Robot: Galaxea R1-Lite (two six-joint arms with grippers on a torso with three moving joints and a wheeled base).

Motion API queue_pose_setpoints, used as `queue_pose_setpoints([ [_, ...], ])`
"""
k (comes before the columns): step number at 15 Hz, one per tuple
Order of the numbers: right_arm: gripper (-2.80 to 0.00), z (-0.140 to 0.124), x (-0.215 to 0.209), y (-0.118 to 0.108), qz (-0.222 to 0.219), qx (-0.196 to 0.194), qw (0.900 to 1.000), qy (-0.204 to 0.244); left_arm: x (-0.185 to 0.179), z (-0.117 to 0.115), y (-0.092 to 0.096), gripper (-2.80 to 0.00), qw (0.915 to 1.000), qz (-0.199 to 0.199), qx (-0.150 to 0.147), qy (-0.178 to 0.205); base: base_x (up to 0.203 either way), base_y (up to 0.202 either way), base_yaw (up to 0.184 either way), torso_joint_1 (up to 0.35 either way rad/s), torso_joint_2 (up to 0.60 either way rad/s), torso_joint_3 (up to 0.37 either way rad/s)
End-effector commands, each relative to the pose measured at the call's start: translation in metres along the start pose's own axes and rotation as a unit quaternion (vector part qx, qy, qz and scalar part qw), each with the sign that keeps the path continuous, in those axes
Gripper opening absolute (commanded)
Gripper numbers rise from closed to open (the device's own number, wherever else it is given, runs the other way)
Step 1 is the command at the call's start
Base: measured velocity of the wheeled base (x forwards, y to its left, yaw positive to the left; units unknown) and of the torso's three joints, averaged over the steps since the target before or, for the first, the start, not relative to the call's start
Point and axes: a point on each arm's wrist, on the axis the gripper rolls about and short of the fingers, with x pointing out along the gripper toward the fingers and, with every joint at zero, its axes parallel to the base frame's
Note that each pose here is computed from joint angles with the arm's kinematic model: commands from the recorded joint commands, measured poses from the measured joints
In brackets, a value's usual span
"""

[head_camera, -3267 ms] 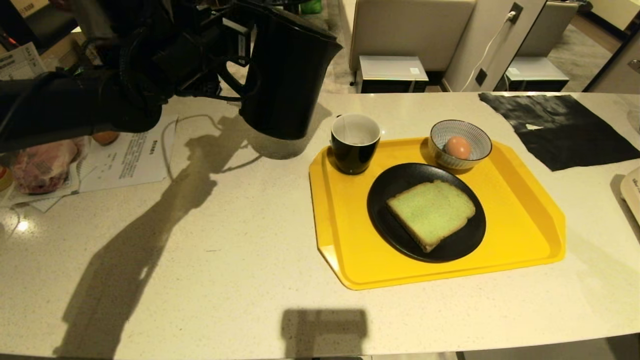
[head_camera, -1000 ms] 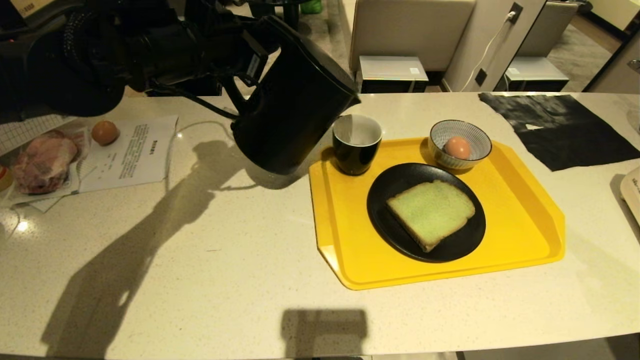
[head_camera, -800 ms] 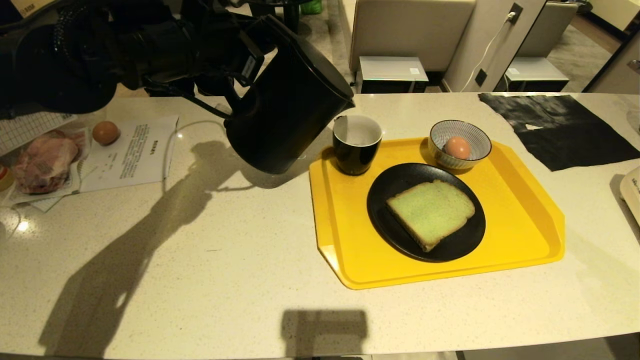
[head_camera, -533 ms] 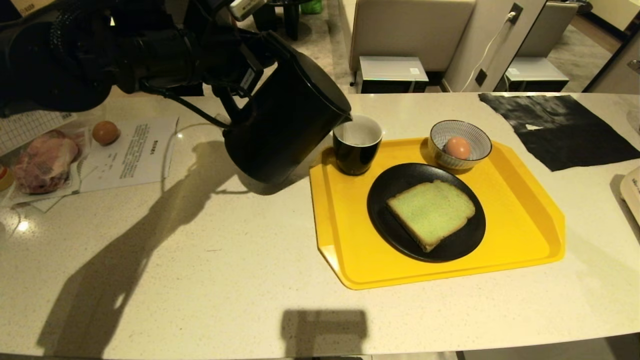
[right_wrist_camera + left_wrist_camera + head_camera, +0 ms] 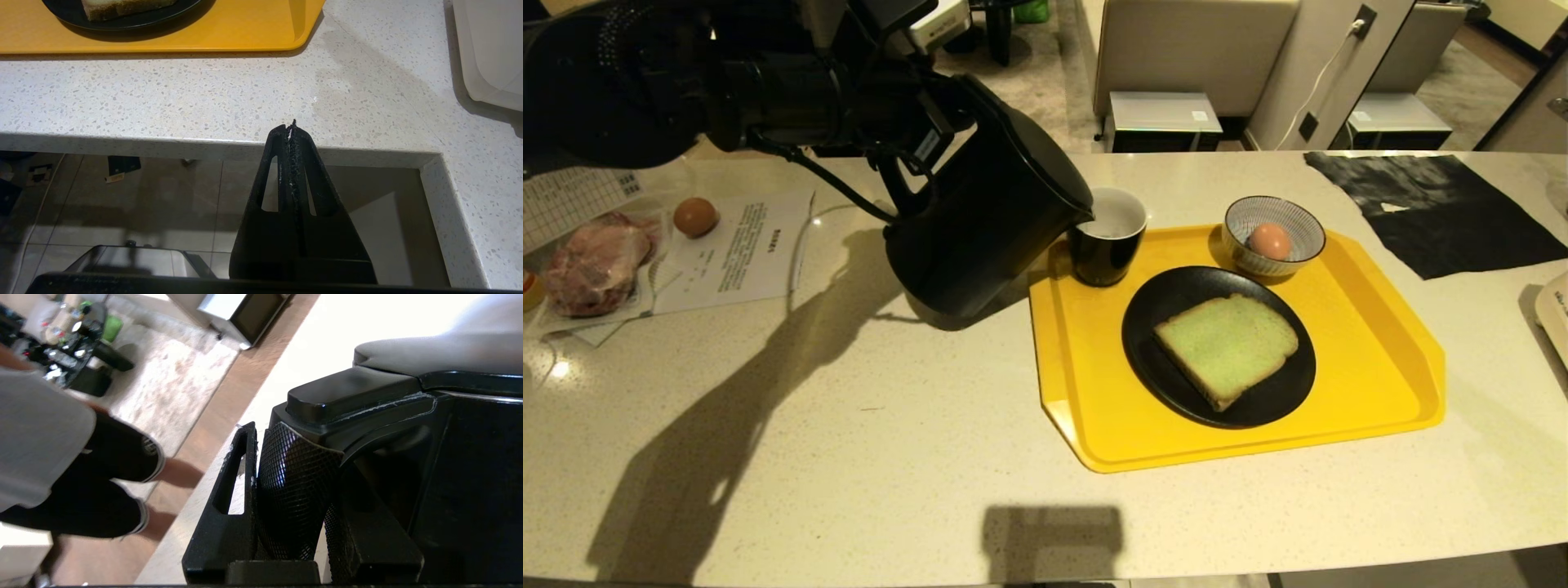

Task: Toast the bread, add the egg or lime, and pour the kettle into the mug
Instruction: Pour water into a cup

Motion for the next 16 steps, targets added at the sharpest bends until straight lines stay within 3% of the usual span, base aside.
queue_pose_setpoints([
  [1, -2.80, -0.008, 0.002, 0.000, 0.000, 0.000, 1.000, 0.014, 0.002, -0.002, -0.002, -2.80, 0.9999, -0.006, 0.008, 0.006, 0.000, 0.000, 0.000, 0.000, 0.00, 0.000],
  [5, -2.80, -0.008, 0.002, 0.000, 0.000, 0.000, 1.000, 0.014, -0.001, -0.010, 0.006, -2.80, 0.9989, -0.001, 0.042, 0.023, 0.000, 0.000, 0.000, 0.000, 0.00, 0.000],
  [10, -2.80, -0.008, 0.002, 0.000, 0.000, 0.000, 1.000, 0.014, -0.004, -0.019, 0.020, -2.80, 0.9972, 0.022, 0.063, 0.033, 0.000, 0.000, 0.000, 0.000, 0.00, 0.000],
  [16, -2.80, -0.008, 0.002, 0.000, 0.000, 0.000, 1.000, 0.014, 0.018, -0.001, -0.002, -2.80, 0.9968, 0.030, 0.074, -0.005, 0.000, 0.000, 0.000, 0.000, 0.00, 0.000],
])
